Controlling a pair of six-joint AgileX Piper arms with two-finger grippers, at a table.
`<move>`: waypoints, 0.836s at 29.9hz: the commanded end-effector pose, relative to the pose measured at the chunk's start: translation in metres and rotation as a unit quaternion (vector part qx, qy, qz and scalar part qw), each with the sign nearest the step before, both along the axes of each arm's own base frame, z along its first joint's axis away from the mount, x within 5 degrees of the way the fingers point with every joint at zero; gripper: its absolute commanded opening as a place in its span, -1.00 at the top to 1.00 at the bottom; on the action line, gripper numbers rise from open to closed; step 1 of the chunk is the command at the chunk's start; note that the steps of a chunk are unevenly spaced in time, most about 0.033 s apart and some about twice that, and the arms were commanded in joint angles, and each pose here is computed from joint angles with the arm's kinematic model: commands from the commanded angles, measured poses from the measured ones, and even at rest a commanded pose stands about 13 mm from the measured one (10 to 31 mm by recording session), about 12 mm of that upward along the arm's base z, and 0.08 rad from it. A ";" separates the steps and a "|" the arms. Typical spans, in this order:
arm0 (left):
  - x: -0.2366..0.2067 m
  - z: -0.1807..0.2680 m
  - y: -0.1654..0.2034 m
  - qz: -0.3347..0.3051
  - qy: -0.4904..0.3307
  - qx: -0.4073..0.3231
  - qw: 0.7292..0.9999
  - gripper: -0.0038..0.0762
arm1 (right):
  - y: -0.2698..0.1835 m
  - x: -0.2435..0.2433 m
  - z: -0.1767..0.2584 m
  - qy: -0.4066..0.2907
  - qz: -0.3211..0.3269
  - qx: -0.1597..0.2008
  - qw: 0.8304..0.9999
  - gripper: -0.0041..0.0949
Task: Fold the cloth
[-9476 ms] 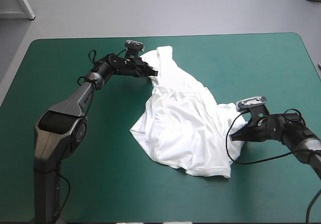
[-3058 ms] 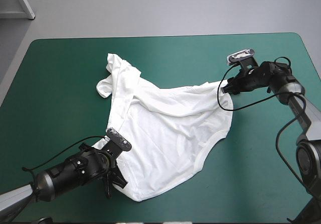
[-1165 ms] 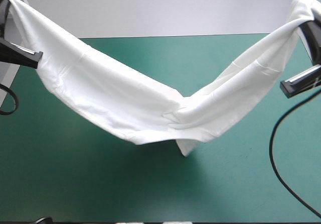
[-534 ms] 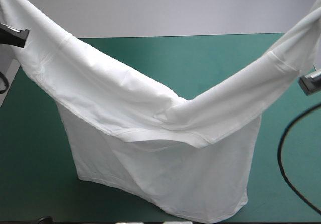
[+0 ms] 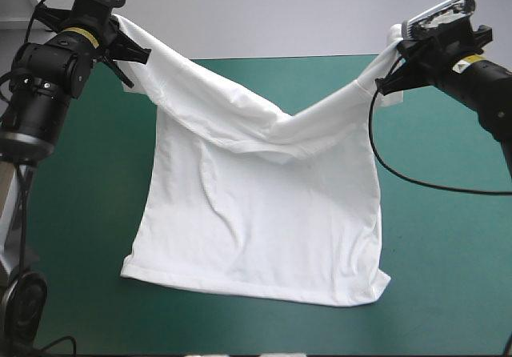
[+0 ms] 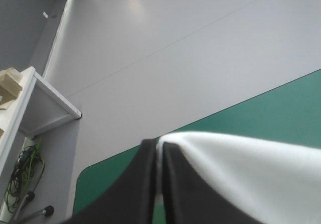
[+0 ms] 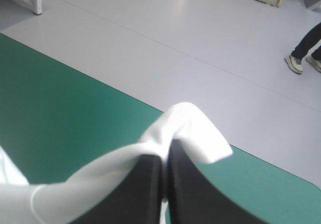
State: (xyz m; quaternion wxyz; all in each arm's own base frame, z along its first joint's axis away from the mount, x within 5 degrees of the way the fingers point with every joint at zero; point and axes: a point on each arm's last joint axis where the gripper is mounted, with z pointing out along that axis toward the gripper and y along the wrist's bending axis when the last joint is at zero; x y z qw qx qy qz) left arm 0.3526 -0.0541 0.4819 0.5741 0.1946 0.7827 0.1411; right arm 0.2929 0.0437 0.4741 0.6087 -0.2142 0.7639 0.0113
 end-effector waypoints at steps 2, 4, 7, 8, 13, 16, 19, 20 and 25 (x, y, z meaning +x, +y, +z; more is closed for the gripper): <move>0.035 -0.007 0.018 -0.004 -0.060 -0.032 0.998 0.86 | -0.004 0.041 -0.009 -0.051 -0.035 0.027 0.998 0.95; 0.055 -0.028 0.018 -0.005 -0.042 -0.038 0.998 0.86 | -0.002 0.063 -0.029 -0.031 -0.035 0.033 0.998 0.95; 0.085 -0.070 0.013 -0.011 0.010 -0.049 0.999 0.86 | 0.001 0.092 -0.062 0.002 -0.035 0.032 0.999 0.95; 0.094 -0.084 0.010 -0.016 0.027 -0.055 0.998 0.86 | 0.002 0.102 -0.073 0.013 -0.036 0.033 0.999 0.95; 0.124 -0.144 0.005 -0.020 0.099 -0.051 0.994 0.86 | 0.004 0.136 -0.128 0.072 -0.041 0.025 0.996 0.95; 0.129 -0.160 0.004 -0.019 0.123 -0.055 0.991 0.86 | 0.005 0.146 -0.150 0.096 -0.041 0.022 0.994 0.95; 0.129 -0.160 0.004 -0.020 0.125 -0.064 0.990 0.83 | 0.005 0.150 -0.157 0.106 -0.042 0.024 0.993 0.83; 0.128 -0.160 0.004 -0.019 0.128 -0.063 0.990 0.76 | 0.005 0.150 -0.156 0.105 -0.043 0.025 0.993 0.72; 0.120 -0.159 0.004 -0.017 0.170 -0.067 0.983 -0.01 | 0.004 0.142 -0.137 0.082 -0.044 0.031 0.995 -0.04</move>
